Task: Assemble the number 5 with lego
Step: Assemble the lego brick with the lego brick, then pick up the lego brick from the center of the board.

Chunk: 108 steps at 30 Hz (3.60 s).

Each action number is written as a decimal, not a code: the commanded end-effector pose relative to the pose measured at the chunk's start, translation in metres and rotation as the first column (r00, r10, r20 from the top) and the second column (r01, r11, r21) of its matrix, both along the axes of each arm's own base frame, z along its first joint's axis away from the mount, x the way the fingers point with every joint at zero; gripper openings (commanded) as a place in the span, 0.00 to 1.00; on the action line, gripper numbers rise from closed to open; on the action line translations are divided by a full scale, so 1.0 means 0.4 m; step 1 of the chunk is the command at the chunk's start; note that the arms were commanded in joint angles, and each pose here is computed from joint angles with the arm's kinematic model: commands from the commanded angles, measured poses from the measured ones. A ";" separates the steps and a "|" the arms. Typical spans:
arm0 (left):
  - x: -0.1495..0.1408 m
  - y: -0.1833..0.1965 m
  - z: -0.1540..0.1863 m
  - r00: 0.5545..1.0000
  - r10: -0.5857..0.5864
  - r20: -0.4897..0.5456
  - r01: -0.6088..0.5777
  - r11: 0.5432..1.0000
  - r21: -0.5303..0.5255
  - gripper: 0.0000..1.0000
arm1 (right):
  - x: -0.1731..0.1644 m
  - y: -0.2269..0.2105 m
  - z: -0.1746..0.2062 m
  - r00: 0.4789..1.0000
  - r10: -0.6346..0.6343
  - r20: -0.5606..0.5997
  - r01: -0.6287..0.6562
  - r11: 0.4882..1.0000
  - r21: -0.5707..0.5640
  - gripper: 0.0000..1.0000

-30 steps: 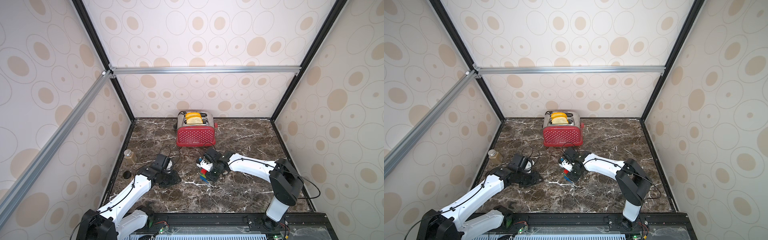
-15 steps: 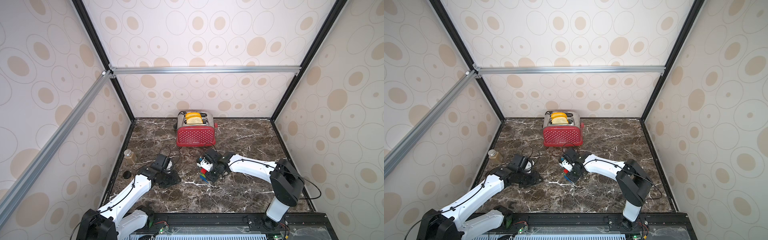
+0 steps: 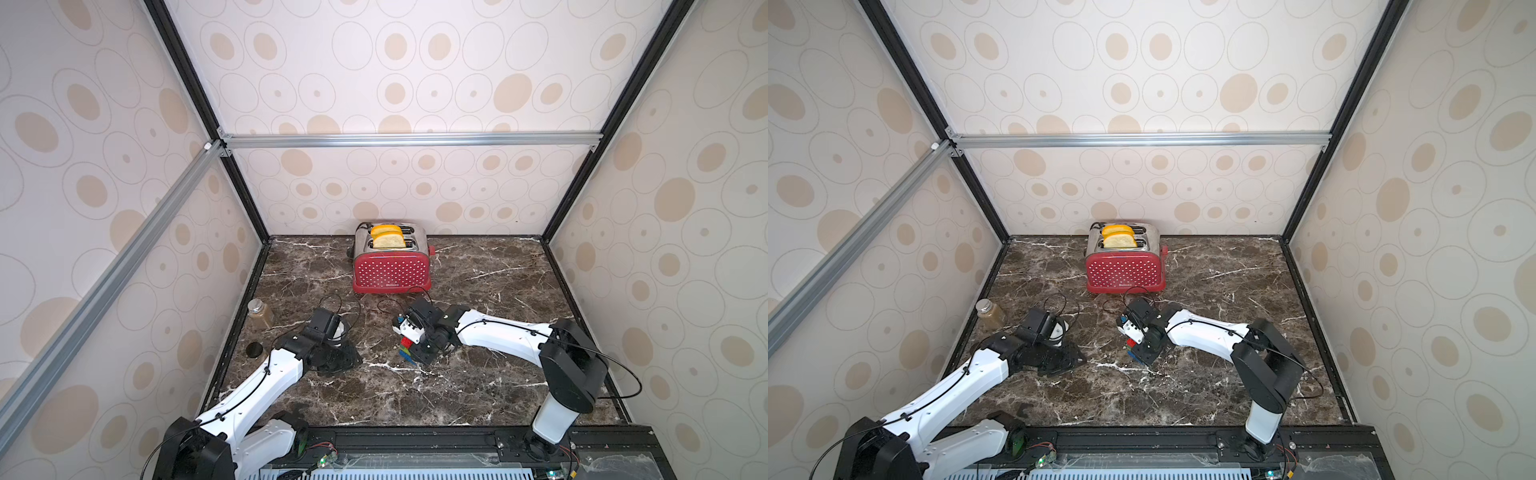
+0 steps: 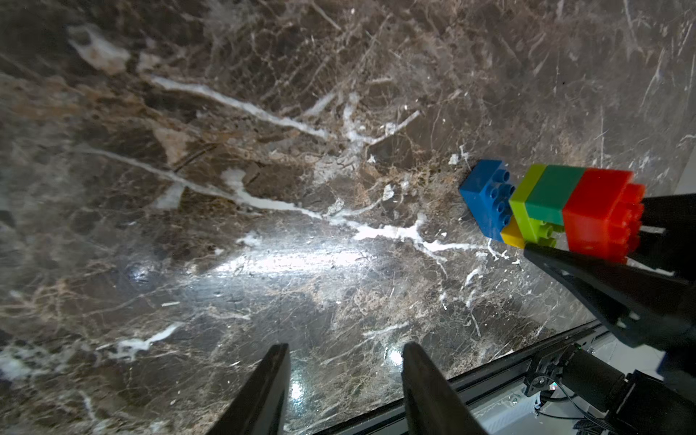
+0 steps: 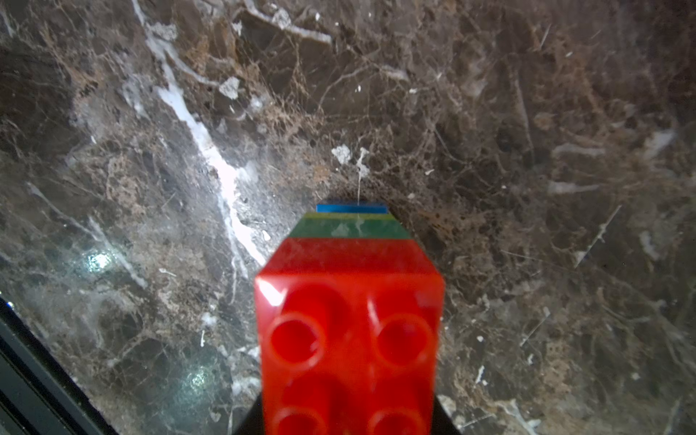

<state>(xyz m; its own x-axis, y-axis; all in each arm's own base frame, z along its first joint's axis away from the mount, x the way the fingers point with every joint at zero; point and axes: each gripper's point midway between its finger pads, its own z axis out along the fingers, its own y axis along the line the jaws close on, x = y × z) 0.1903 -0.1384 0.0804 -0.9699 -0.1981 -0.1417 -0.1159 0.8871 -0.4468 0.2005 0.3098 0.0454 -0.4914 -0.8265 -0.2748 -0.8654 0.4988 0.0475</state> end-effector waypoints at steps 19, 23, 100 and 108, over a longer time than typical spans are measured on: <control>-0.006 0.006 -0.003 1.000 -0.010 -0.007 0.010 1.000 0.020 0.51 | -0.046 -0.160 -0.171 0.997 -0.030 -0.073 0.006 0.951 -0.310 0.19; -0.006 0.005 -0.004 1.000 -0.011 -0.005 0.011 1.000 0.019 0.51 | -0.038 -0.139 -0.136 0.998 -0.025 -0.060 0.008 0.963 -0.271 0.22; 0.048 -0.089 0.118 0.977 -0.083 0.195 0.122 0.973 -0.195 0.54 | 0.023 -0.049 0.110 0.997 -0.061 0.057 0.055 0.993 0.100 0.64; 0.047 -0.086 0.114 0.978 -0.080 0.190 0.117 0.975 -0.188 0.54 | 0.024 -0.046 0.099 0.997 -0.059 0.051 0.054 0.994 0.095 0.51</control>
<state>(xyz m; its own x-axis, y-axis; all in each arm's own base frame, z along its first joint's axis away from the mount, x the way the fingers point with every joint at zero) 0.2066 -0.1702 0.1157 -0.9563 -0.1551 -0.2477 0.0304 0.7902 -0.6121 0.2099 0.2939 0.0918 -0.5074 -0.7661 -0.3944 -0.8444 0.5334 0.0502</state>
